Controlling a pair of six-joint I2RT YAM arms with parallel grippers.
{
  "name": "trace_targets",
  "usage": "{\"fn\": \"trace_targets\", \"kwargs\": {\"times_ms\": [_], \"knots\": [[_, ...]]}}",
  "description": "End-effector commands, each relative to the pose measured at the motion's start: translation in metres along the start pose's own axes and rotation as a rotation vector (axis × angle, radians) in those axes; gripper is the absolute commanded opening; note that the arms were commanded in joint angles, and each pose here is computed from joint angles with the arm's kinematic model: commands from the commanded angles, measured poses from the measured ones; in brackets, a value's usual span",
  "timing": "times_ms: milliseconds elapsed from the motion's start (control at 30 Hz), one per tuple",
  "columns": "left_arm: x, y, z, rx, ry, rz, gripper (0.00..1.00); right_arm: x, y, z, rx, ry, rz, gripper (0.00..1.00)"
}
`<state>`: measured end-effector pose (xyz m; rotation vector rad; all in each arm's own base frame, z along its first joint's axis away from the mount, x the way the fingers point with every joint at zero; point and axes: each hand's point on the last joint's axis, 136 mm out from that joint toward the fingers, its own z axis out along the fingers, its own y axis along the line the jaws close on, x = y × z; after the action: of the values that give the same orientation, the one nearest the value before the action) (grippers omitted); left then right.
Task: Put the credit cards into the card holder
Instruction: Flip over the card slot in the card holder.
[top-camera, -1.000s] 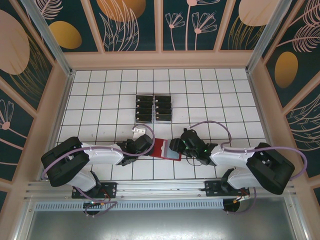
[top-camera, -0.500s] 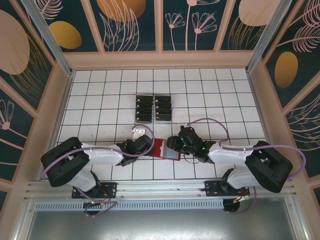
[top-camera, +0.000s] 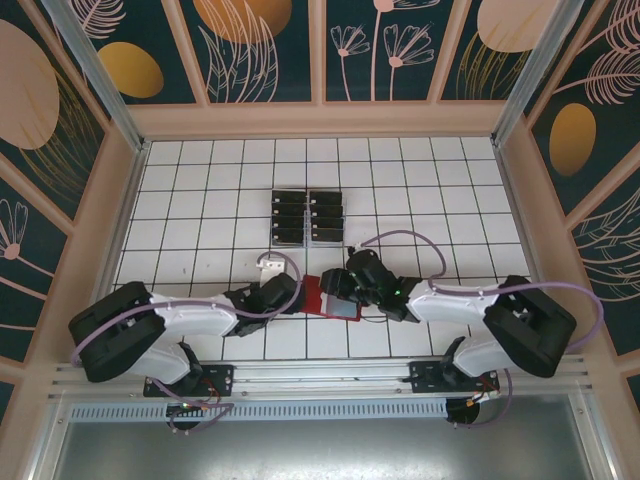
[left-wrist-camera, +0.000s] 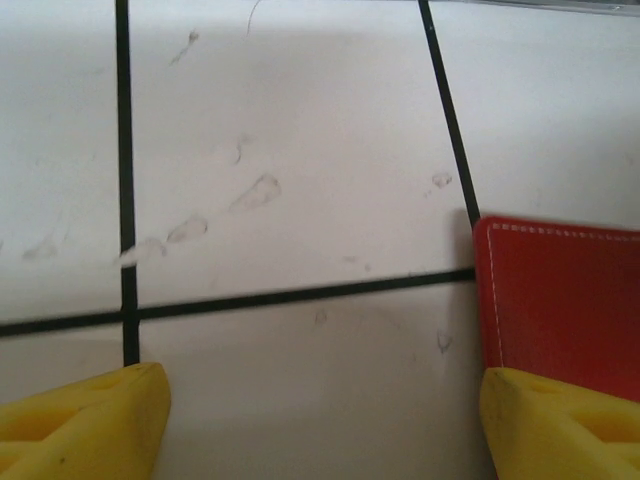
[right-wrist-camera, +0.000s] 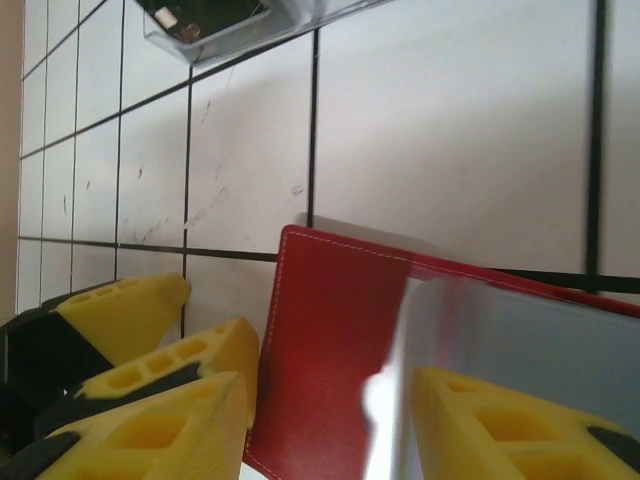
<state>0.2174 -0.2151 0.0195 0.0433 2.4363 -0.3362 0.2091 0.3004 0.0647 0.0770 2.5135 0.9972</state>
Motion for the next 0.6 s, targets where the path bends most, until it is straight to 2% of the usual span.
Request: {"fn": "trace_targets", "kwargs": {"times_ms": [0,267,400,567], "knots": [[0.023,0.021,-0.012,-0.03,0.068,-0.065,0.81,0.003,0.018,0.014,-0.041,0.021,-0.022,0.47],[0.013,0.037,-0.031,-0.041,-0.003,-0.128,0.82,0.022,0.025,0.042,-0.033,0.082,-0.036,0.48],[0.01,0.034,-0.032,-0.03,-0.004,-0.122,0.82,0.021,0.03,0.041,-0.042,0.078,-0.034,0.49],[0.006,0.029,-0.033,-0.025,-0.007,-0.113,0.82,0.011,0.048,0.032,-0.074,0.057,-0.052,0.56]]}}
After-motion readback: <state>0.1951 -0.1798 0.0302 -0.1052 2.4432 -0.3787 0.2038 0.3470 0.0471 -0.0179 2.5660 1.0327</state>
